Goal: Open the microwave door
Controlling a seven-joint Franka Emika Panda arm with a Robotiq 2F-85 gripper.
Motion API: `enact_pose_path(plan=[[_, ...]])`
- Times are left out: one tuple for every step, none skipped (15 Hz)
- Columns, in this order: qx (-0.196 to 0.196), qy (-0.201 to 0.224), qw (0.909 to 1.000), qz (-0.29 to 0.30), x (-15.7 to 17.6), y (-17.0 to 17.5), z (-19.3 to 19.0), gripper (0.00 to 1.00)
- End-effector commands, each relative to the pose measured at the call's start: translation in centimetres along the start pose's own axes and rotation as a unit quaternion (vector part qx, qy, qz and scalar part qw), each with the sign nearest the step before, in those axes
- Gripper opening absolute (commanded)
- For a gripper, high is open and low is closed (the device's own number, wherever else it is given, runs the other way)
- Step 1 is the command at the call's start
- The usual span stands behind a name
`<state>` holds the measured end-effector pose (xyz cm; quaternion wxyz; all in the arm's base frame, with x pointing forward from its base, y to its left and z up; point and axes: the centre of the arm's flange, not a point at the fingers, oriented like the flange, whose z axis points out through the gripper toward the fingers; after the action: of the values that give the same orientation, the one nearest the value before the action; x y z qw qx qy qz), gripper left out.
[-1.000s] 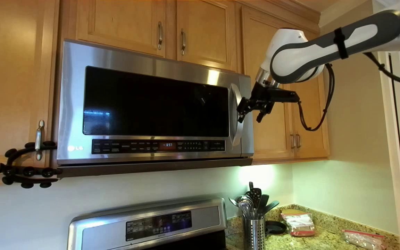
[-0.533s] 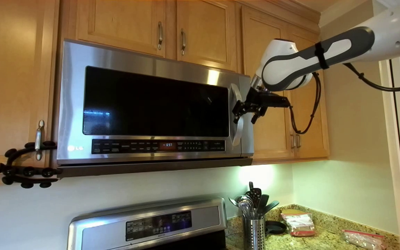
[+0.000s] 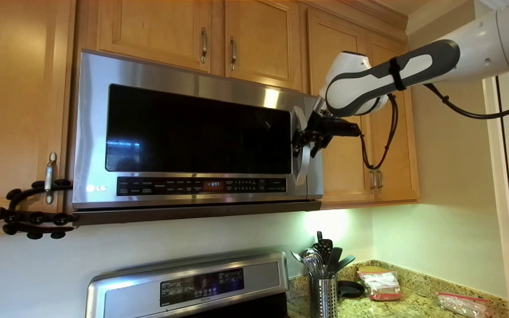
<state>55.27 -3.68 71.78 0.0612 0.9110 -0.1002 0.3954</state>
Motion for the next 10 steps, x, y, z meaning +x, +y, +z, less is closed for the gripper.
enact_pose_path(plan=[[0.002, 0.004, 1.0, -0.003, 0.6, 0.0, -0.8, 0.42], [0.002, 0.003, 1.0, -0.005, 0.4, -0.2, -0.9, 0.37], [0.004, 0.003, 1.0, -0.006, 0.3, -0.3, -0.9, 0.29], [0.005, 0.0, 1.0, -0.007, 0.2, -0.5, -0.9, 0.23], [0.004, -0.003, 1.0, -0.009, 0.0, -0.6, -0.9, 0.18], [0.004, -0.006, 0.9999, -0.01, -0.1, -0.7, -0.8, 0.11], [0.003, -0.01, 0.9999, -0.012, -0.3, -0.8, -0.6, 0.1], [0.003, -0.014, 0.9998, -0.015, -0.6, -1.0, -0.5, 0.11], [0.003, -0.017, 0.9997, -0.019, -0.8, -1.1, -0.6, 0.12], [0.001, -0.02, 0.9996, -0.02, -0.9, -1.4, -0.7, 0.08]])
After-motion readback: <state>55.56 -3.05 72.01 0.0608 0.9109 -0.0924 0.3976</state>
